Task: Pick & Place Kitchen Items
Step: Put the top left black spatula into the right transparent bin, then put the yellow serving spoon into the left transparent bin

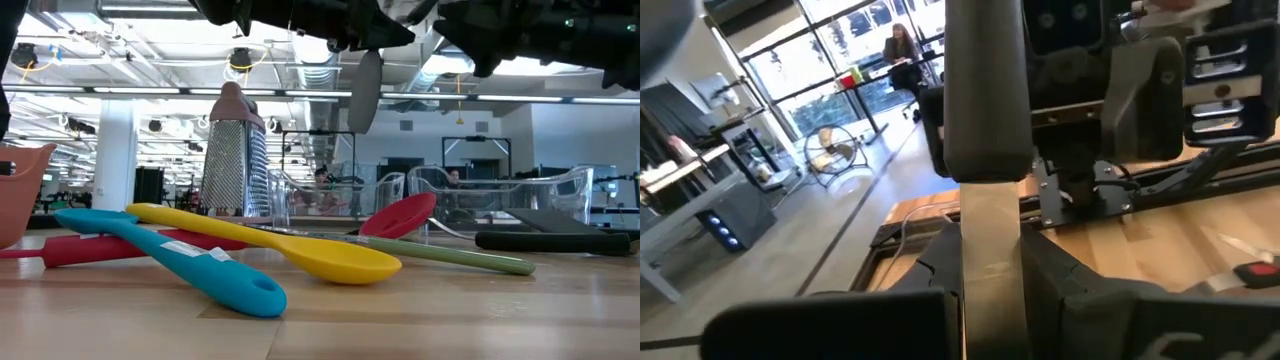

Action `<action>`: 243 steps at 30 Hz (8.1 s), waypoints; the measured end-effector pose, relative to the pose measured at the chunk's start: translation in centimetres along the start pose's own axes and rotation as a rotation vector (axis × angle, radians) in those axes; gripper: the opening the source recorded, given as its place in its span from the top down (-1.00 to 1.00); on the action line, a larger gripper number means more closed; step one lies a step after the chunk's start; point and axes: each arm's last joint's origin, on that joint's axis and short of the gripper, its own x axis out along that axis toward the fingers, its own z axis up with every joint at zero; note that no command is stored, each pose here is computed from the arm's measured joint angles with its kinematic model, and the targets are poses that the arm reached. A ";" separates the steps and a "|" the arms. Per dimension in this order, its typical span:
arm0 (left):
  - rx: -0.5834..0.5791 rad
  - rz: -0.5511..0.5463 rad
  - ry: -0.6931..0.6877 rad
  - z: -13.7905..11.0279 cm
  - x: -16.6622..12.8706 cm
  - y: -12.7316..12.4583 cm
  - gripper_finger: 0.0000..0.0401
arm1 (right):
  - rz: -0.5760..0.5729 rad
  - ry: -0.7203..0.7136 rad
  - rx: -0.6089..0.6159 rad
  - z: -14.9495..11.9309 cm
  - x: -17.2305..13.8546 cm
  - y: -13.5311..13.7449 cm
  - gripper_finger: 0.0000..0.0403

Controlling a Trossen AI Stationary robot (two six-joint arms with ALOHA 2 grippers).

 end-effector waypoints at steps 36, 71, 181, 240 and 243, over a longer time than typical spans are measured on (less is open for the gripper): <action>-0.024 -0.022 -0.015 0.2 -0.1 -0.4 0.85 | -0.044 -0.053 -0.021 0.7 5.2 0.3 0.58; -0.027 -0.023 -0.014 0.2 -0.1 -0.4 0.75 | -0.045 -0.059 -0.023 0.8 5.2 0.3 0.68; -0.265 0.079 0.041 -4.1 -16.9 2.4 0.69 | -0.396 1.137 0.106 7.0 7.8 -13.4 -0.05; -0.247 -0.158 -0.067 -0.8 -18.5 -2.4 0.80 | 0.070 0.527 -0.055 -0.5 -0.3 3.7 0.99; -0.214 -0.179 -0.103 0.6 -18.3 -2.4 0.94 | 0.073 0.521 -0.060 -0.3 -0.4 3.6 0.99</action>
